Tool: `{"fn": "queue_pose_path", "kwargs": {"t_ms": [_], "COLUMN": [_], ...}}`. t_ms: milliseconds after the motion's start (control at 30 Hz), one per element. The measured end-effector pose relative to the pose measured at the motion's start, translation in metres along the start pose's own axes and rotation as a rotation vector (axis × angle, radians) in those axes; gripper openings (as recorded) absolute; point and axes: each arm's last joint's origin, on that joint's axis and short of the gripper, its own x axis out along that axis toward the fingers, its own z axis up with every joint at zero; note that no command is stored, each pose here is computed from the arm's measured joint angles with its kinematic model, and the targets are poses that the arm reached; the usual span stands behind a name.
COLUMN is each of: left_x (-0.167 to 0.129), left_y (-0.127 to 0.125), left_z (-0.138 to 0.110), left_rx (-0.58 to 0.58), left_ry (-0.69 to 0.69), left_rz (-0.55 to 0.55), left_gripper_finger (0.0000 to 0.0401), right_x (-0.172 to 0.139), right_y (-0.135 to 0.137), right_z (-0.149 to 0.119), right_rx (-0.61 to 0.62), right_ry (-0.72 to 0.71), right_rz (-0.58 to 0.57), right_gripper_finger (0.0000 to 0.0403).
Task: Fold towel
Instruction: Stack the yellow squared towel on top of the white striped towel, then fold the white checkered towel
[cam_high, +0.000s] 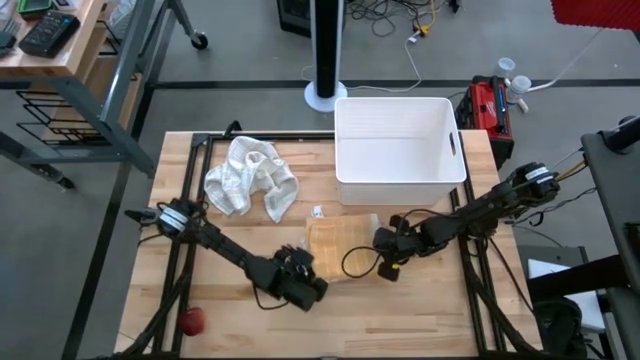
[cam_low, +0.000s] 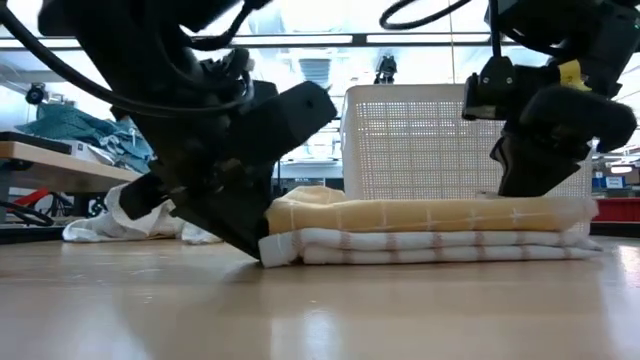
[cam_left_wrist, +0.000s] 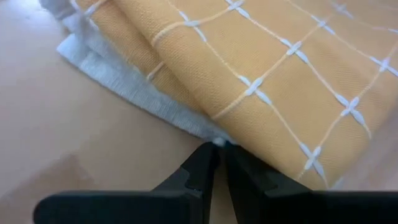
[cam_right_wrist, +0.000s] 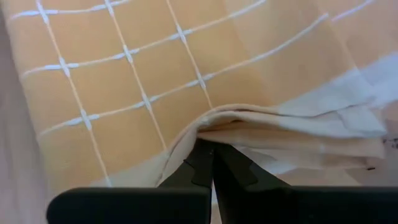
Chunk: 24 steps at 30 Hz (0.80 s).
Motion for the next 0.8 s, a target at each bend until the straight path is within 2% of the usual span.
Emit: {"fn": "queue_pose_path", "kwargs": {"t_ms": [133, 300, 533, 800], "left_x": [-0.011, -0.043, -0.065, -0.095], "left_y": [0.011, 0.026, 0.059, 0.099], "left_z": [0.002, 0.004, 0.013, 0.042], "left_rx": [0.007, -0.031, -0.056, -0.106], "left_ry": [0.027, 0.040, -0.004, -0.122], "left_rz": [0.011, -0.026, -0.011, 0.120], "left_gripper_finger": [0.0037, 0.0037, 0.0037, 0.0037], "right_x": [-0.005, -0.012, -0.018, -0.023], "right_y": [-0.004, -0.008, -0.012, -0.014], "right_z": [-0.001, -0.004, -0.007, -0.008], "right_rx": [-0.006, 0.006, 0.013, 0.014], "right_ry": [0.006, 0.036, 0.061, 0.074], "right_rz": [-0.035, -0.056, -0.074, -0.084], "right_gripper_finger": [0.0000, 0.0000, 0.0000, 0.0000]}}
